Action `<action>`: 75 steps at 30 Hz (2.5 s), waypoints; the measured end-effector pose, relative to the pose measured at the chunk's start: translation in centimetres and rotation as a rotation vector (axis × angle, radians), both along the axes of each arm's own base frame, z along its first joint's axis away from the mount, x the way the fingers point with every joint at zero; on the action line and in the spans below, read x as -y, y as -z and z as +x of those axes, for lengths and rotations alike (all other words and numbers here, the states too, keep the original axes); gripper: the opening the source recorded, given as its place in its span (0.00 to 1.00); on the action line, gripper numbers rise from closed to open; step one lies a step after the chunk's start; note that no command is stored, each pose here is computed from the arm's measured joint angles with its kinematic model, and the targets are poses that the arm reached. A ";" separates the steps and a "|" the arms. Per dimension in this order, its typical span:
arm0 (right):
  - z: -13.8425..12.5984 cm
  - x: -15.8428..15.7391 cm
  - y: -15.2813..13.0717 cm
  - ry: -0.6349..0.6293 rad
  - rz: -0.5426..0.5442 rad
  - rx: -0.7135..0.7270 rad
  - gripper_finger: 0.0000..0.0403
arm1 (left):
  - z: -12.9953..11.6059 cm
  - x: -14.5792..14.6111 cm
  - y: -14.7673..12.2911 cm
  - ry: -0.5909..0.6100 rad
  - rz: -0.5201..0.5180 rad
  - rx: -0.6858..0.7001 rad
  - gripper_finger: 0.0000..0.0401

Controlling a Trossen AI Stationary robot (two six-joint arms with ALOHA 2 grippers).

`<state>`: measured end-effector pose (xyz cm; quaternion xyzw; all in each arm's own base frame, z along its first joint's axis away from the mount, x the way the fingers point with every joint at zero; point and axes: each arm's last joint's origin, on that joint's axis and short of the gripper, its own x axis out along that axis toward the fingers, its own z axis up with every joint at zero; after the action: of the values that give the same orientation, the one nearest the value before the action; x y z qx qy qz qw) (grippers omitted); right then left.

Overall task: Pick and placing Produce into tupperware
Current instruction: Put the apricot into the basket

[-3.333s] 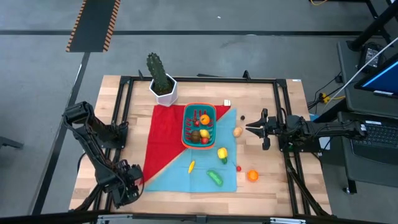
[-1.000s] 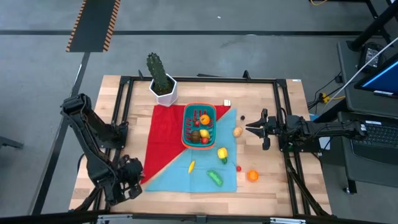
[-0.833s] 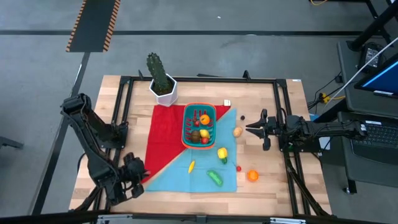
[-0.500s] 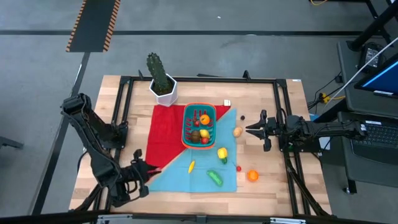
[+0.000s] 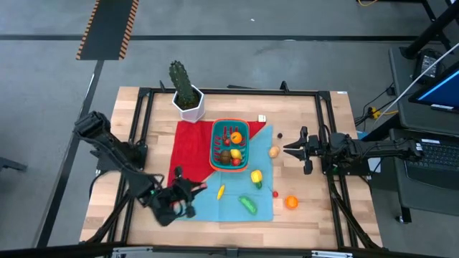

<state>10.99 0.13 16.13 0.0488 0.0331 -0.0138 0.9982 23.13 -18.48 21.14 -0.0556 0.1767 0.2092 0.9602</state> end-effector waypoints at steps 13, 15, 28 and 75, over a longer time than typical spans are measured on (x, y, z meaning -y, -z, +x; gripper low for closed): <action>0.0 0.0 0.0 0.001 -0.001 0.000 0.18 | 7.6 -7.9 2.1 -0.251 0.042 0.016 0.09; 0.0 0.0 0.0 0.002 -0.002 0.000 0.18 | 8.2 -8.8 2.2 -0.245 0.040 0.009 0.09; 0.0 0.0 0.5 0.002 -0.005 -0.048 0.18 | 9.6 -12.2 2.2 -0.122 -0.020 -0.069 0.09; 0.0 0.0 0.2 -0.003 -0.176 -0.027 0.18 | 11.0 -21.7 -1.7 -0.056 -0.122 -0.480 0.09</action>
<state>10.97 0.10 15.93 -0.0394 0.0451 -0.0160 0.9981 34.16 3.22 22.86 -0.0671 0.4104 0.2316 0.8794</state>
